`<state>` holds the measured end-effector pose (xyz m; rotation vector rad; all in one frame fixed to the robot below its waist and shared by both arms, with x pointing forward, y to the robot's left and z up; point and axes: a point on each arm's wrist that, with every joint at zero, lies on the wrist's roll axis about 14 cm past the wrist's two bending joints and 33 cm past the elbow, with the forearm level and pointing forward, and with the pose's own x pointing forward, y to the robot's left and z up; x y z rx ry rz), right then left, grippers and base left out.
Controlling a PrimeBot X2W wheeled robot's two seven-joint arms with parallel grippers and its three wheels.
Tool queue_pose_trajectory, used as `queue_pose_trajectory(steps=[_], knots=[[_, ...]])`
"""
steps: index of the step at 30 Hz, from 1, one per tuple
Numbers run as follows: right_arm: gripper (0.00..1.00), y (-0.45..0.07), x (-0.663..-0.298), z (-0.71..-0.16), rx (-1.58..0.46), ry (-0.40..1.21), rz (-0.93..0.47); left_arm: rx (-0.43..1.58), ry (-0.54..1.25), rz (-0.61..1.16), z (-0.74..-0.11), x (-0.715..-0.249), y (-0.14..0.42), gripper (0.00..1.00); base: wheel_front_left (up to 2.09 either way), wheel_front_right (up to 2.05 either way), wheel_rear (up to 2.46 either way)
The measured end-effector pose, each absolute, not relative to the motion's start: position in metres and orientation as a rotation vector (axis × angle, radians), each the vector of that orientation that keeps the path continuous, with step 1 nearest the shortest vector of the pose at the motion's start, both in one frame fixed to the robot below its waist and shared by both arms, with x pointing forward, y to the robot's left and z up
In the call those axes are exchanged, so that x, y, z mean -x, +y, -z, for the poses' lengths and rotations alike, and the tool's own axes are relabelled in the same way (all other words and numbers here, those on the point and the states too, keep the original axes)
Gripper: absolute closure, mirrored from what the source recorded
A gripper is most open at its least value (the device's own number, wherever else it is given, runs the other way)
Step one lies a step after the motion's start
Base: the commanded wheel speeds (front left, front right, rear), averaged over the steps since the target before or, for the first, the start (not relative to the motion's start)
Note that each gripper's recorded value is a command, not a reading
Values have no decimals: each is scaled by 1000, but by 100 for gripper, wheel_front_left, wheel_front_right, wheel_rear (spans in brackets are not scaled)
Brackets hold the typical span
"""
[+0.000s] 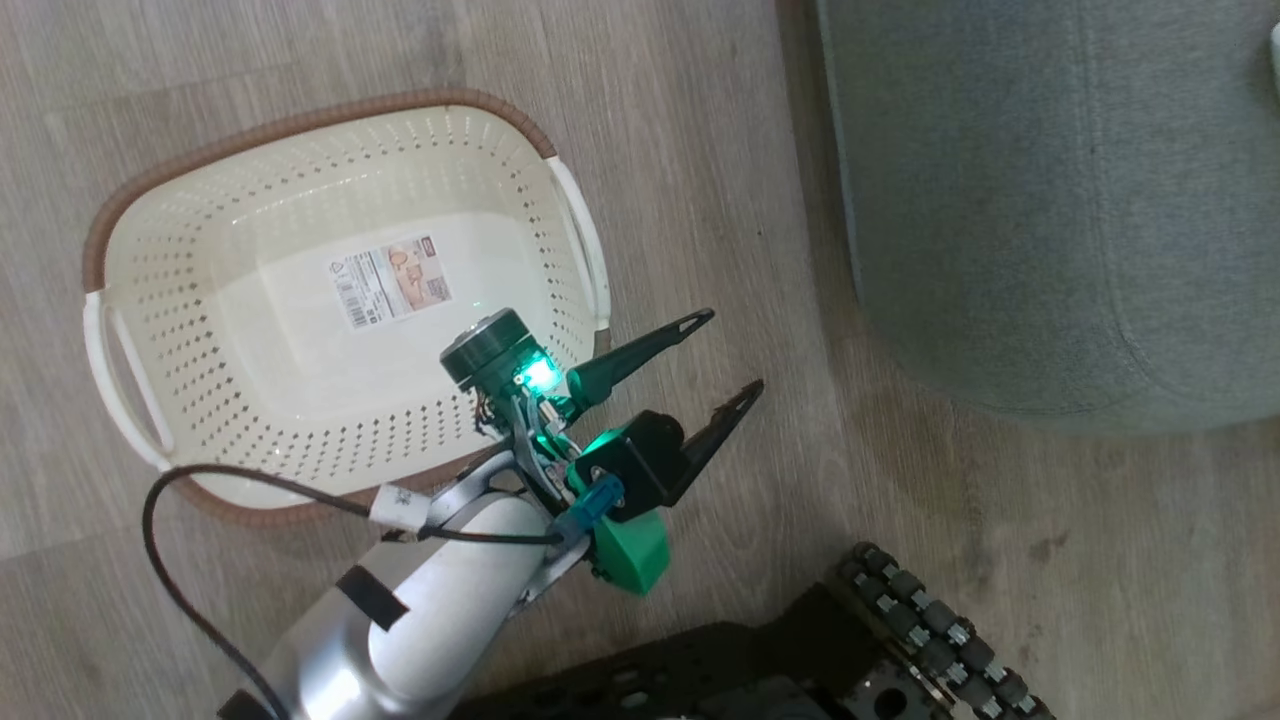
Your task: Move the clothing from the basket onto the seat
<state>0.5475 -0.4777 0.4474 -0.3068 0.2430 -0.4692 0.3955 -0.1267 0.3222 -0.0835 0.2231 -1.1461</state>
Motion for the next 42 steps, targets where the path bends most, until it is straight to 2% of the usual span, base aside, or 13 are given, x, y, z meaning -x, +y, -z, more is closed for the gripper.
queue_pose_trajectory(steps=[9,17,18,19,20,26,34,42], knots=[[100,-461,-557,-399,255,401,422,72,234,1136,-312,-399,-123,0,0,0,0],[100,-448,-558,-393,206,418,393,65,217,1132,-319,-402,-123,0,0,0,0],[72,-448,-557,-395,201,417,392,63,210,1132,-321,-403,-124,0,0,0,0],[29,-447,-557,-397,204,416,388,63,205,1132,-324,-404,-124,0,0,0,0],[0,-447,-557,-400,204,413,385,62,201,1127,-326,-405,-124,0,0,0,0],[0,-444,-554,-423,220,387,360,54,157,1146,-348,-401,-131,0,0,0,0],[0,-434,-535,-464,333,357,254,54,84,1145,-394,-395,-139,0,0,0,0],[0,-416,-523,-533,372,196,162,55,21,1109,-437,-383,-137,0,0,0,0]])
